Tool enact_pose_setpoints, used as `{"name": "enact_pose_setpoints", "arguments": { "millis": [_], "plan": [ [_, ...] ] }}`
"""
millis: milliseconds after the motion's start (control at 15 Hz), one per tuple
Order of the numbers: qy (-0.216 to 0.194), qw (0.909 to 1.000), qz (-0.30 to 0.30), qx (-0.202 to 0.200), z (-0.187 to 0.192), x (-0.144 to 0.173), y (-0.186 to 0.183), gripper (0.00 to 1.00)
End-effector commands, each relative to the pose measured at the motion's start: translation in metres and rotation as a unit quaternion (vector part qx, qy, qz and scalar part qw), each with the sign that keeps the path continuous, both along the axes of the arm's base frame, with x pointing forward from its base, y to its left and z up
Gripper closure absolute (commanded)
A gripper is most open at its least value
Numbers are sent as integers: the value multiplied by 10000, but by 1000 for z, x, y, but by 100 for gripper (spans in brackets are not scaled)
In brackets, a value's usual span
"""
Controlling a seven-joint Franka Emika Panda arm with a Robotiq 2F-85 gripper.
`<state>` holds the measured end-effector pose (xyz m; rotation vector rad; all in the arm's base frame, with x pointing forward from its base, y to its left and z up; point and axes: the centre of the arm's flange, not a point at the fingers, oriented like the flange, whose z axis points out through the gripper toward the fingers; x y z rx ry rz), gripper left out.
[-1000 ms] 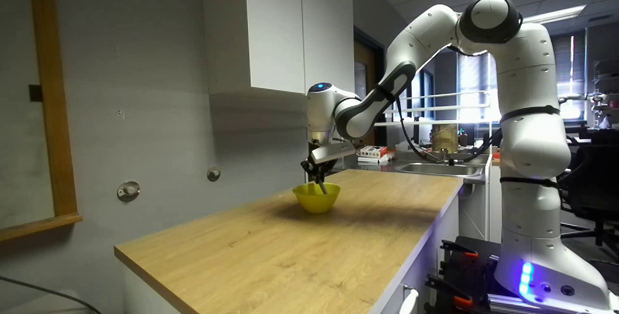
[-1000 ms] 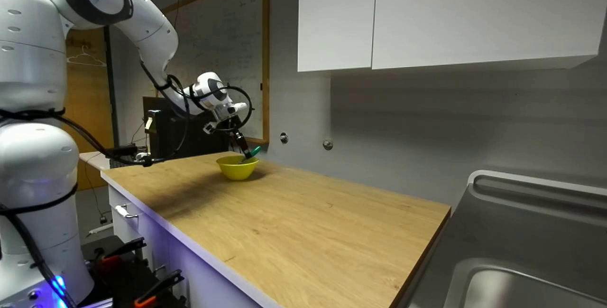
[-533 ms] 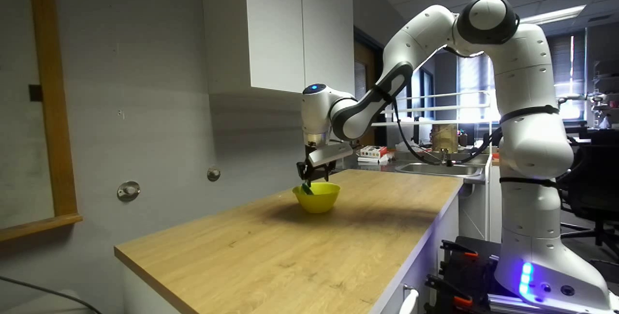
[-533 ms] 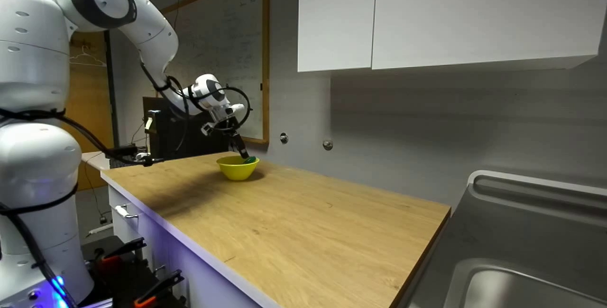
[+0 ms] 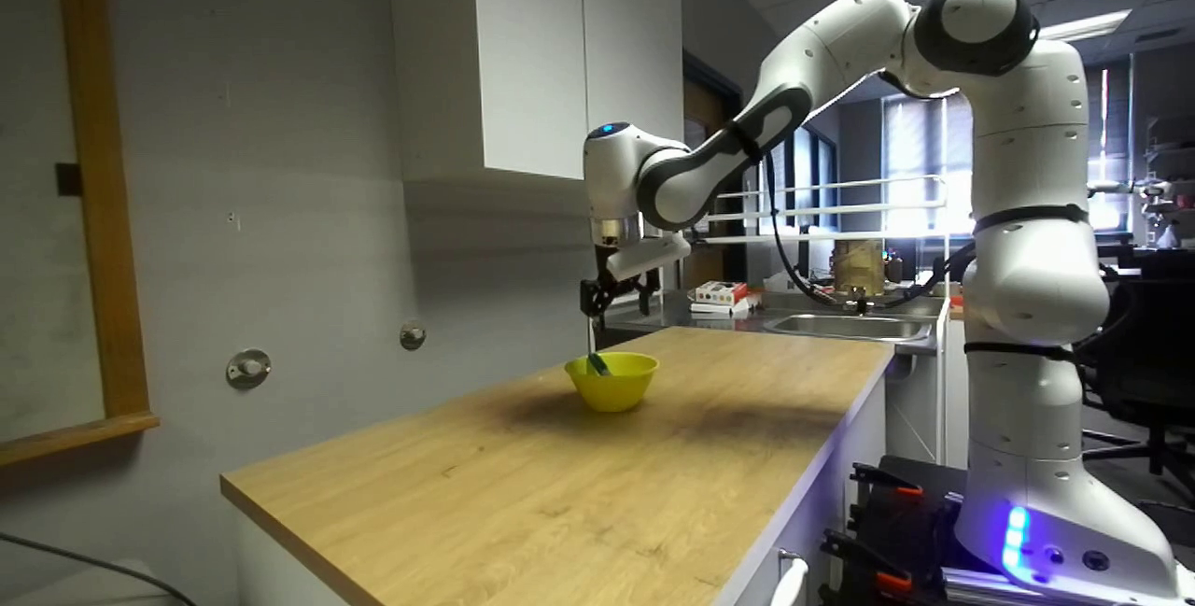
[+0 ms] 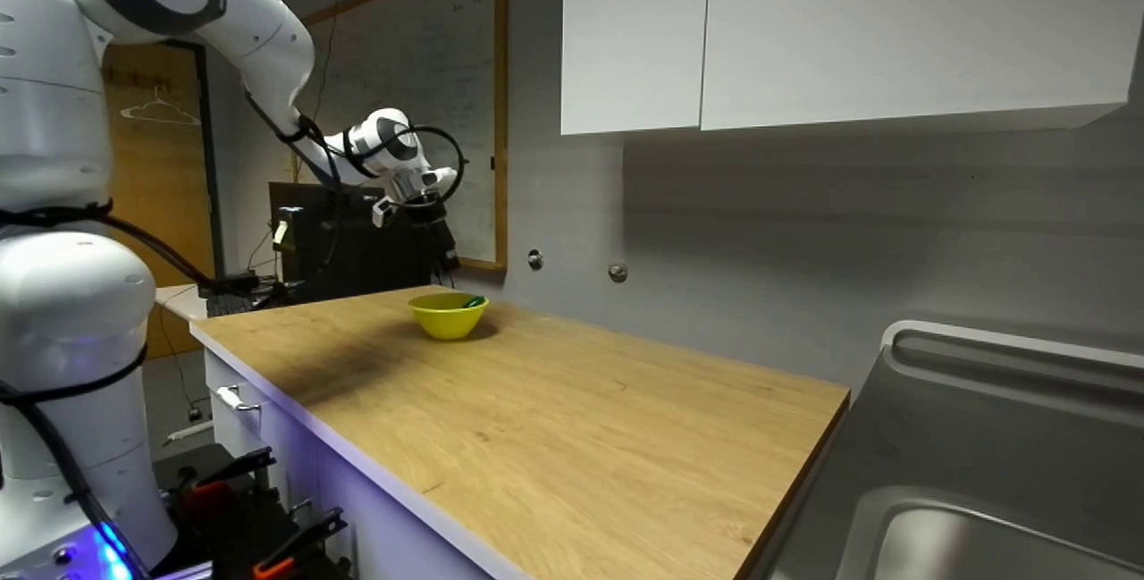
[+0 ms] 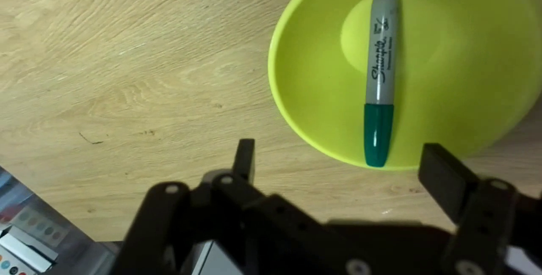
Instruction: Place the green marker inside the yellow bowl
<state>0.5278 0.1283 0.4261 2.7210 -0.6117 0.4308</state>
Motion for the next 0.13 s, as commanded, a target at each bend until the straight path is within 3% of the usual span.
{"name": "enact_pose_setpoints", "arguments": {
  "millis": [0, 67],
  "plan": [
    [360, 9977, 413, 406, 47, -36, -12, 0],
    [513, 9954, 580, 566, 54, -46, -14, 0]
  ]
}}
